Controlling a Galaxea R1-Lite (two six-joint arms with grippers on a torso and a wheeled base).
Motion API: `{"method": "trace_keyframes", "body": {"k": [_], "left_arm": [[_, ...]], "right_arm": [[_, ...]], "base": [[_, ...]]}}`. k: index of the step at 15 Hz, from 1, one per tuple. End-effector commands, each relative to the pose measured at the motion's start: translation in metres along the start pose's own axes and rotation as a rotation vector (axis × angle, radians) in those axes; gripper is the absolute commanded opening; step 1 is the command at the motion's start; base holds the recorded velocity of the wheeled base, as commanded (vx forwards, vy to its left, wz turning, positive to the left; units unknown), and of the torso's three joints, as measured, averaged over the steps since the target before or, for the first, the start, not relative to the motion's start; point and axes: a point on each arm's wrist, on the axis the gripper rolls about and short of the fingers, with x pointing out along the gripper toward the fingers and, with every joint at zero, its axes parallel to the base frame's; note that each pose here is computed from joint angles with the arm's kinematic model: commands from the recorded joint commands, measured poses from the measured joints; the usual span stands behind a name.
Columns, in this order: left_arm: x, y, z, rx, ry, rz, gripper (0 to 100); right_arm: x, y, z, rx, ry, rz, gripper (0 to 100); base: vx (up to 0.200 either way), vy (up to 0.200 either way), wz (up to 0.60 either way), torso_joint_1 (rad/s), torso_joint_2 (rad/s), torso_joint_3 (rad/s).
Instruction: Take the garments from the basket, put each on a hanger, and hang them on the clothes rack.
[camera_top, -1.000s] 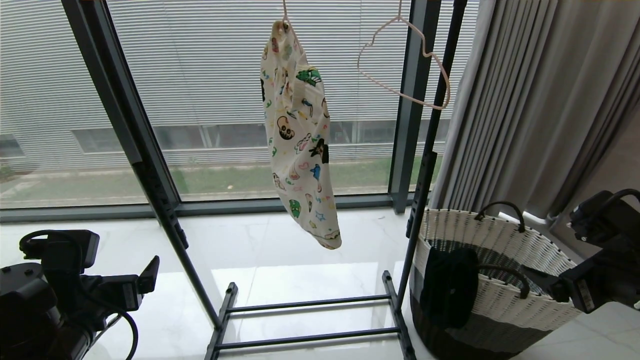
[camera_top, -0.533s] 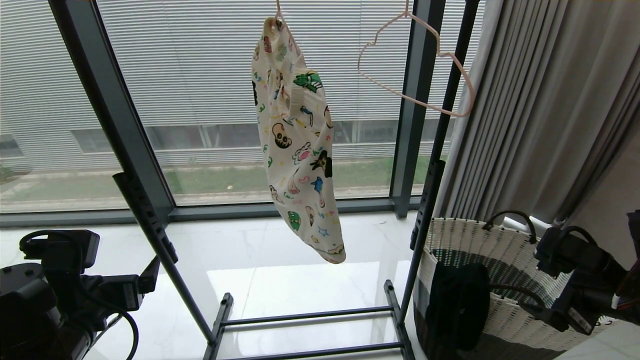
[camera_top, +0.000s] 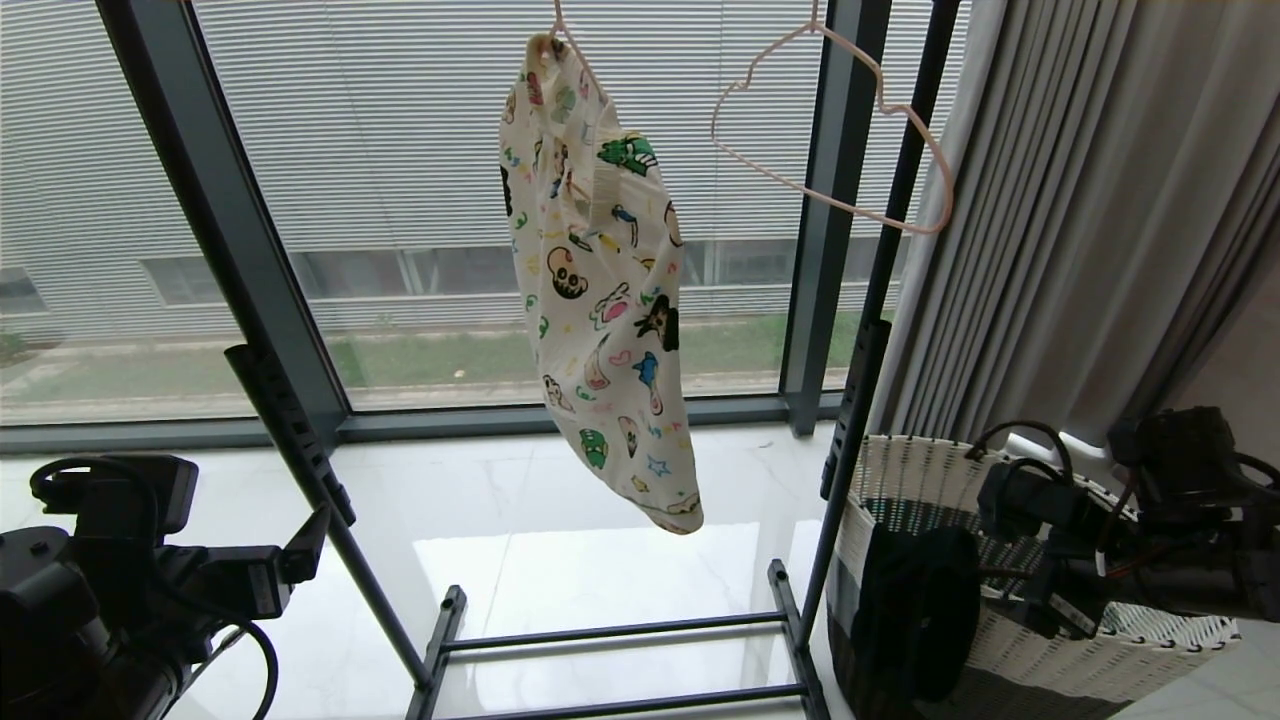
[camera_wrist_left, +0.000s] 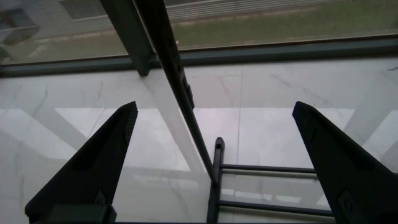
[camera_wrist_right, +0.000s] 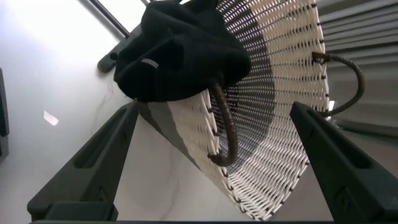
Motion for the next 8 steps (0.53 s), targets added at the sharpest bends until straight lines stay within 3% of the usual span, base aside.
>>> {"method": "trace_keyframes", "body": {"k": [1, 8], "left_arm": [[-0.001, 0.0, 0.002, -0.002, -0.01, 0.0, 100], [-0.001, 0.0, 0.0, 0.0, -0.002, 0.002, 100]], "right_arm": [[0.027, -0.003, 0.001, 0.001, 0.038, 0.03, 100], [0.072, -0.008, 0.003, -0.028, 0.031, 0.002, 100]], "base": [[0.0, 0.0, 0.0, 0.0, 0.0, 0.0], [0.0, 0.0, 0.0, 0.0, 0.0, 0.0]]}}
